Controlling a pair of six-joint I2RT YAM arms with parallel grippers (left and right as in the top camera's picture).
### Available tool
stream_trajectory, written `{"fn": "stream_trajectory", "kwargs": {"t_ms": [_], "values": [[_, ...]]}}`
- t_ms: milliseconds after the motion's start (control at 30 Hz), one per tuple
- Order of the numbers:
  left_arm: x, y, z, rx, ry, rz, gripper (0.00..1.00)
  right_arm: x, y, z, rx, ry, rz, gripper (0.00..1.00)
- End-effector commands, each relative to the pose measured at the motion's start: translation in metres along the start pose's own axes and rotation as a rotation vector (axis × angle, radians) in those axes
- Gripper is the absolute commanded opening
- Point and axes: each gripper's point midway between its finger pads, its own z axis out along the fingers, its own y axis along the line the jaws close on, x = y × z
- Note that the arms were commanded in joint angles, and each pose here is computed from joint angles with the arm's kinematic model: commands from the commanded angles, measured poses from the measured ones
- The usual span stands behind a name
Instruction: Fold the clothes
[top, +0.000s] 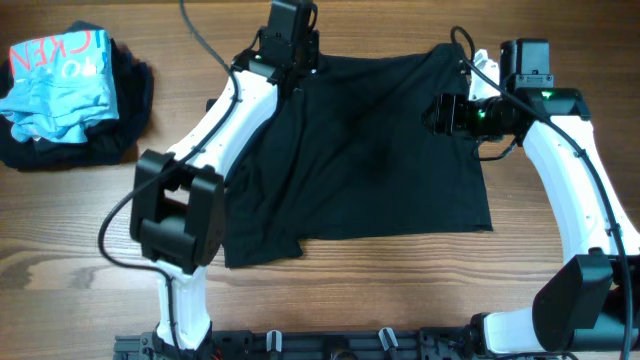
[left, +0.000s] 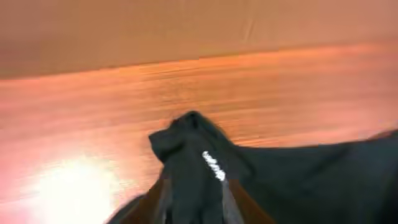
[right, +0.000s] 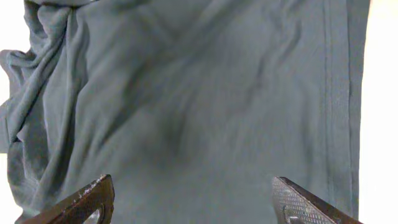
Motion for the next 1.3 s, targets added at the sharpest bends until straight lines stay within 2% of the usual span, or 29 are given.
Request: {"fn": "stream_trajectory", "kwargs": {"t_ms": [0, 400, 800, 1100, 1267], "values": [[0.018, 0.007, 0.026, -0.045, 0.031, 0.234, 0.29, -0.003, 0.001, -0.002, 0.002, -0.001, -0.021, 0.81], [0.056, -0.003, 0.063, 0.0, 0.085, 0.418, 0.54, 0.002, 0.0, -0.002, 0.003, 0.02, -0.013, 0.81], [0.083, -0.011, 0.083, 0.043, 0.12, 0.468, 0.51, 0.002, 0.0, -0.002, 0.003, 0.021, -0.011, 0.81], [0.075, -0.012, 0.094, 0.032, 0.058, 0.454, 0.46, 0.002, 0.0, -0.002, 0.004, 0.02, -0.011, 0.81], [0.086, -0.01, 0.105, 0.01, 0.064, 0.456, 0.47, 0.002, 0.0, -0.002, 0.004, 0.019, -0.012, 0.81]]}}
